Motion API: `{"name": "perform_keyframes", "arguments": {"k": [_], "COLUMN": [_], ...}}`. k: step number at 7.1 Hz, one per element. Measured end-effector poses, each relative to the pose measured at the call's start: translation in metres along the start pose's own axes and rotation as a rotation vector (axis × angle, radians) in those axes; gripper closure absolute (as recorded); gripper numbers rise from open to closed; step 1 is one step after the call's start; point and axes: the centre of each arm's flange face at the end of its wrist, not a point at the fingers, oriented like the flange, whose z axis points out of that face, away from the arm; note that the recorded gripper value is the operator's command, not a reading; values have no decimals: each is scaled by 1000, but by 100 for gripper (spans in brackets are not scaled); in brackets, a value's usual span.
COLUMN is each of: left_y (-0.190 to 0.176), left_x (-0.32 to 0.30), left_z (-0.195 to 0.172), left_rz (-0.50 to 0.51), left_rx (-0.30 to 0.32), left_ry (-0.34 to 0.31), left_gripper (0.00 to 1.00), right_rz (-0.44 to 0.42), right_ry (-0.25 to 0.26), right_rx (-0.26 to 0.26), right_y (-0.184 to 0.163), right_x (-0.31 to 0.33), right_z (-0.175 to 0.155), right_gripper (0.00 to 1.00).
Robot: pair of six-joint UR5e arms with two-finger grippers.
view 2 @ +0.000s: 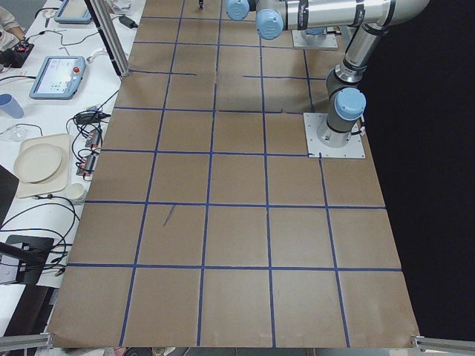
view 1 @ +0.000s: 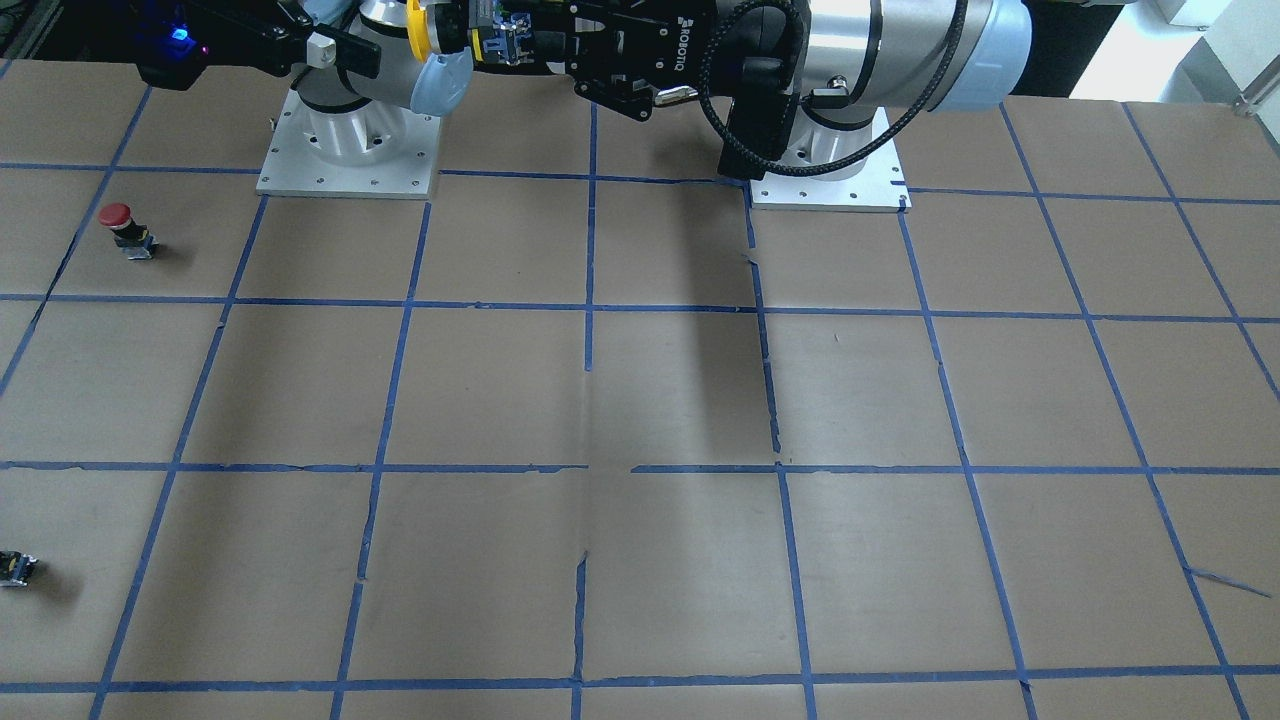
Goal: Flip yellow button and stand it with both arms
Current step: 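Bring the open right gripper down around the yellow cap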
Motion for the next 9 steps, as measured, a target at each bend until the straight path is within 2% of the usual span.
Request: {"name": "perform_keyframes", "arguments": {"k": [5, 9], "left_y": [1, 1], "left_x": [3, 7], "left_z": [0, 0], "left_rz": [6, 14], "left_rx": [0, 0], "left_ry": [0, 3], "left_gripper": [78, 78], "right_rz": [30, 39], "right_ry": [-28, 10], "right_rx": [-44, -50], "right_y": [3, 6], "right_x": [-6, -4], "right_z": [4, 20], "right_gripper": [0, 0]}}
